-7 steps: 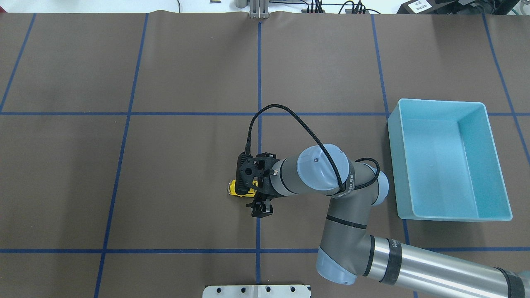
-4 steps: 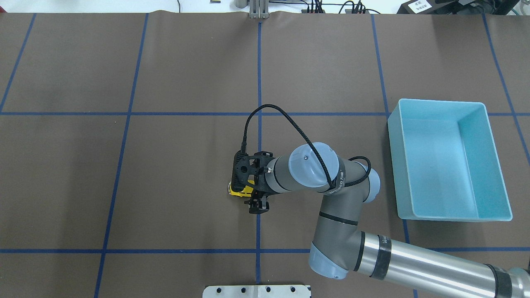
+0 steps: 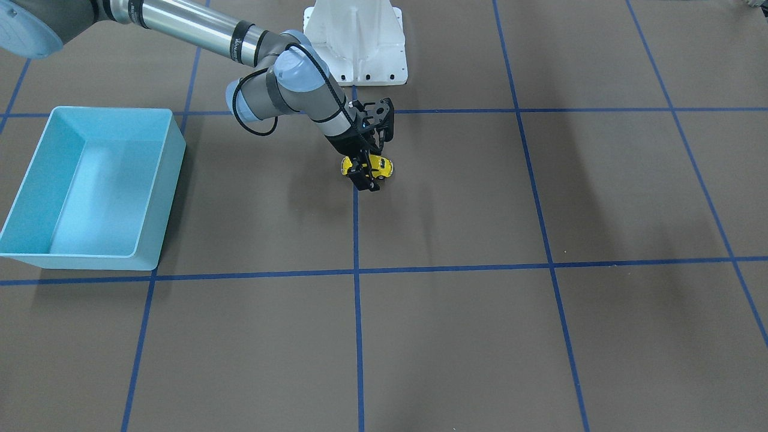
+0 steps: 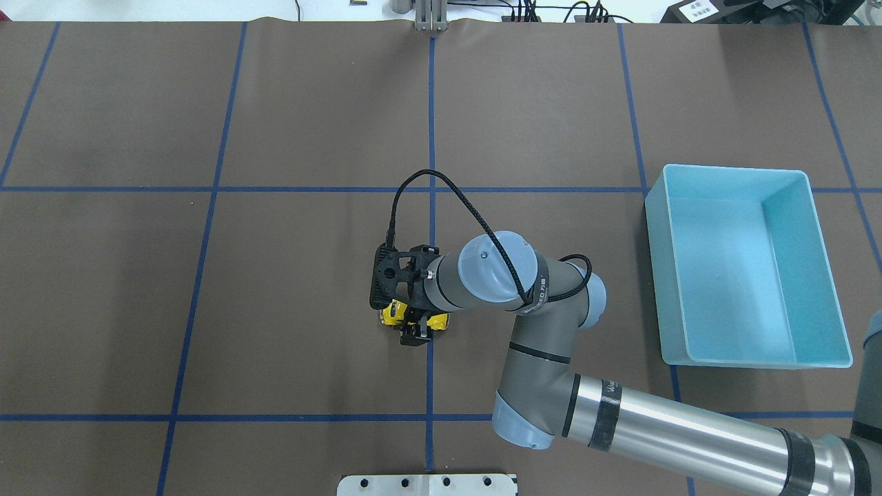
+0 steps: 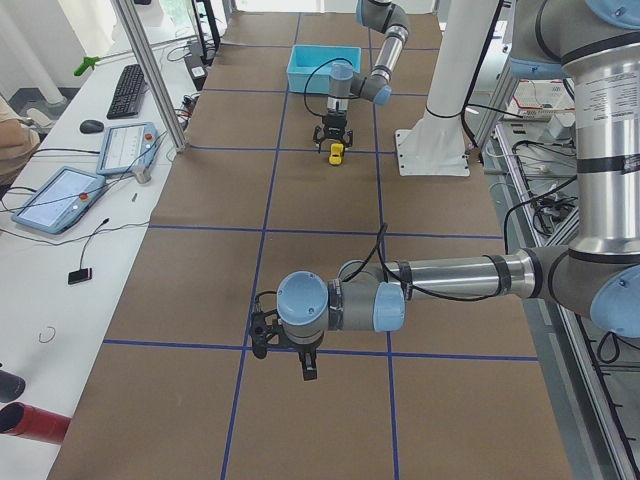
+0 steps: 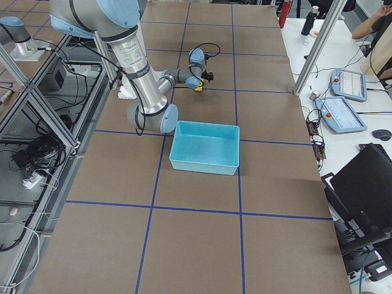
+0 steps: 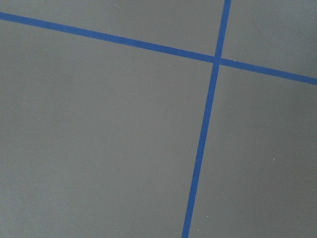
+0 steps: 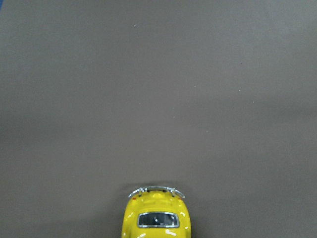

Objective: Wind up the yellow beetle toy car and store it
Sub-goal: 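Close the right gripper around the yellow car, then lift the car with the right gripper and carry it over the blue bin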

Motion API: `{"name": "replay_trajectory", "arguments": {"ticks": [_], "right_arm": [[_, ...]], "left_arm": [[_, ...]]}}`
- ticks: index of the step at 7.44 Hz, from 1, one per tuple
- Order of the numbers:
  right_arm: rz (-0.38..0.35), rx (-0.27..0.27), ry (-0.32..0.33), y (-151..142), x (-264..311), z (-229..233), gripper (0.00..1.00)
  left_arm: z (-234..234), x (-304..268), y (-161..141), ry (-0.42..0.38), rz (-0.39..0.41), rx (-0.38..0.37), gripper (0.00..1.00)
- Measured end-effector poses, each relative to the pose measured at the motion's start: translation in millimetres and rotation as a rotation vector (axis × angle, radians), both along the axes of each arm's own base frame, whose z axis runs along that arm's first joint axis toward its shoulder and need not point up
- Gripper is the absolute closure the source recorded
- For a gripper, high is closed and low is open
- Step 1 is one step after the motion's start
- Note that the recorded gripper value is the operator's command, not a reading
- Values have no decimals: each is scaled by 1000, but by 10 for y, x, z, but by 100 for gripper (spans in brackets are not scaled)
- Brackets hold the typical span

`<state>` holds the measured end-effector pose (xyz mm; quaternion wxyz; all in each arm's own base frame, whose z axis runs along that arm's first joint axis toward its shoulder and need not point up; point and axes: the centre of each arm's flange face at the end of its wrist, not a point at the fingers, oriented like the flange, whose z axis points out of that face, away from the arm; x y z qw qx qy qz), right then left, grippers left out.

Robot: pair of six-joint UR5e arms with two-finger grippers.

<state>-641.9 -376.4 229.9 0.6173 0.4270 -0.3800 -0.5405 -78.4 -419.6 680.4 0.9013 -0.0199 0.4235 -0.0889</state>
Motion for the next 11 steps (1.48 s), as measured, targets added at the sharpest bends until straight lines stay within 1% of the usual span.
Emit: {"name": "replay_trajectory", "arguments": {"ticks": [3,5,6,7,8,9,10,11], "right_arm": [[-4,-8,-1,60,-13,30,1],[-9,-5,-9,86,21,59,0],[-2,-34,-20,108,50,63,1],[13,-87,-32,128,68,57,13],[21,-115,-37,137,76,56,23],[21,-112,-35,140,78,70,32],[16,-89,-31,137,81,92,75],[10,-63,-32,139,96,118,87]], "left_arm": [[1,2,0,0,0,0,0],[1,2,0,0,1,-1,0],[2,1,1,0,0,-1,0],[2,1,1,0,0,-1,0],[2,0,1,0,0,-1,0],[7,0,2,0,0,-2,0],[13,0,3,0,0,-4,0],[15,0,4,0,0,-4,0]]}}
